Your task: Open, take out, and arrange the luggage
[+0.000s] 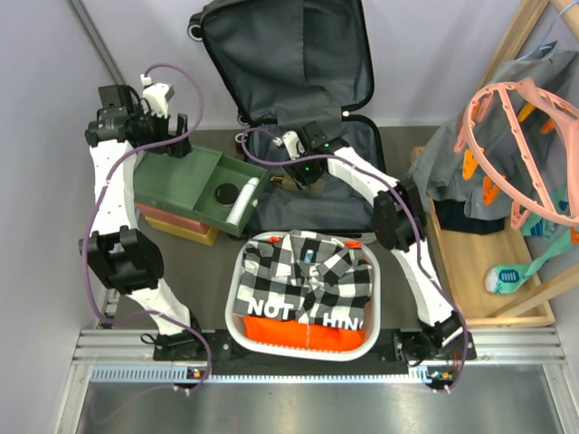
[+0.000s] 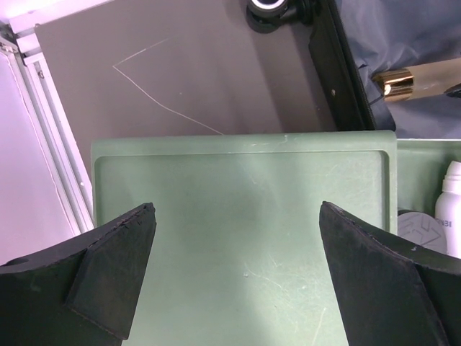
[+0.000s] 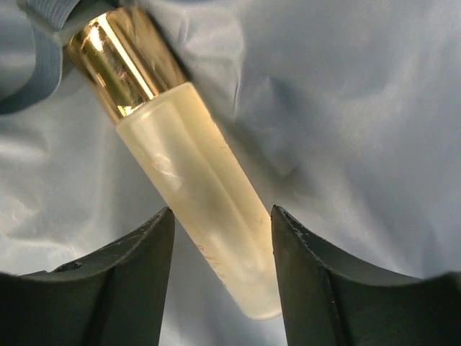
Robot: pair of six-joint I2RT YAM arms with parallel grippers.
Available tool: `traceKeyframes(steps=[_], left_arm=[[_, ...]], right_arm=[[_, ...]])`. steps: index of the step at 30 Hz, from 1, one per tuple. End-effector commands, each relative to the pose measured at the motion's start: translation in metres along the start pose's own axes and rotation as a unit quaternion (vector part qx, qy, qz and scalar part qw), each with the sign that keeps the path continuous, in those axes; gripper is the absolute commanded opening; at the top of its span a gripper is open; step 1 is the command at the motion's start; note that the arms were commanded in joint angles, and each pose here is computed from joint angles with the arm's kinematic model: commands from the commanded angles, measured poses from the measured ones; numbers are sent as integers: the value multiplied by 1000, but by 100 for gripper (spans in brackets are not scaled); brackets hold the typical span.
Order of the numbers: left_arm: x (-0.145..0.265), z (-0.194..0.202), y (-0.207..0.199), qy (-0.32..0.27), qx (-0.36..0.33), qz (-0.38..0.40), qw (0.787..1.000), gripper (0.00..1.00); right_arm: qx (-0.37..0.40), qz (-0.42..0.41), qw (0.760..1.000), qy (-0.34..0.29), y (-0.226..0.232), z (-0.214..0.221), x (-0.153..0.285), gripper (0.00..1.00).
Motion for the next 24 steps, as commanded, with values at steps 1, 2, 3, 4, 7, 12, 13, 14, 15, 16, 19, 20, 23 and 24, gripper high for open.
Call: traceKeyframes(steps=[1, 2, 3, 4, 7, 12, 13, 14, 15, 16, 19, 20, 23, 24], left_arm=[[-2, 2, 1, 7, -12, -1, 1000, 99], [-2, 2, 2, 9, -13, -3, 1000, 99], [-2, 3, 2, 10, -16, -5, 1000, 99], [-3, 3, 2, 12, -17, -5, 1000, 99], [-4, 3, 3, 14, -19, -4, 1000, 99], [-7, 4, 5, 17, -22, -5, 1000, 99], [-7, 4, 5, 17, -21, -5, 1000, 99], [-7, 5, 5, 18, -20, -4, 1000, 99], [-8, 7, 5, 19, -23, -2, 1000, 99], [-9, 8, 4, 22, -23, 0, 999, 99], [-11, 9, 6, 24, -25, -5, 999, 99], [-12, 8, 7, 24, -25, -8, 999, 99], [-9, 7, 7, 21, -28, -12, 999, 99], [-9, 6, 7, 20, -30, -13, 999, 99]], right_arm=[[-7, 7, 992, 125, 16, 50, 16, 48], [-6, 13, 991, 135, 16, 56, 19, 44], [-6, 19, 990, 141, 17, 60, 22, 30], [-9, 30, 986, 161, 17, 72, 23, 24], [-13, 46, 982, 184, 17, 81, 36, 23], [-48, 86, 973, 209, 6, 92, 61, 25], [-64, 88, 972, 211, 2, 93, 64, 25], [-76, 89, 970, 215, -4, 96, 68, 25], [-80, 87, 971, 209, -6, 93, 70, 25], [-74, 86, 974, 197, -8, 87, 71, 26], [-74, 65, 984, 148, -8, 63, 62, 37], [-77, 64, 985, 137, -8, 57, 59, 41], [-75, 55, 989, 111, -4, 39, 42, 53], [-70, 46, 991, 108, 1, 36, 36, 56]])
Point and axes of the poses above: each gripper's point midway between its finger pads, its own x axis back along the fingers, its own y axis along the line the jaws close on, z = x × y, the point moved 9 cm from there along x, back along the fingers, and after that the axes turned 4 degrees about -x, right-handed, at the moved point
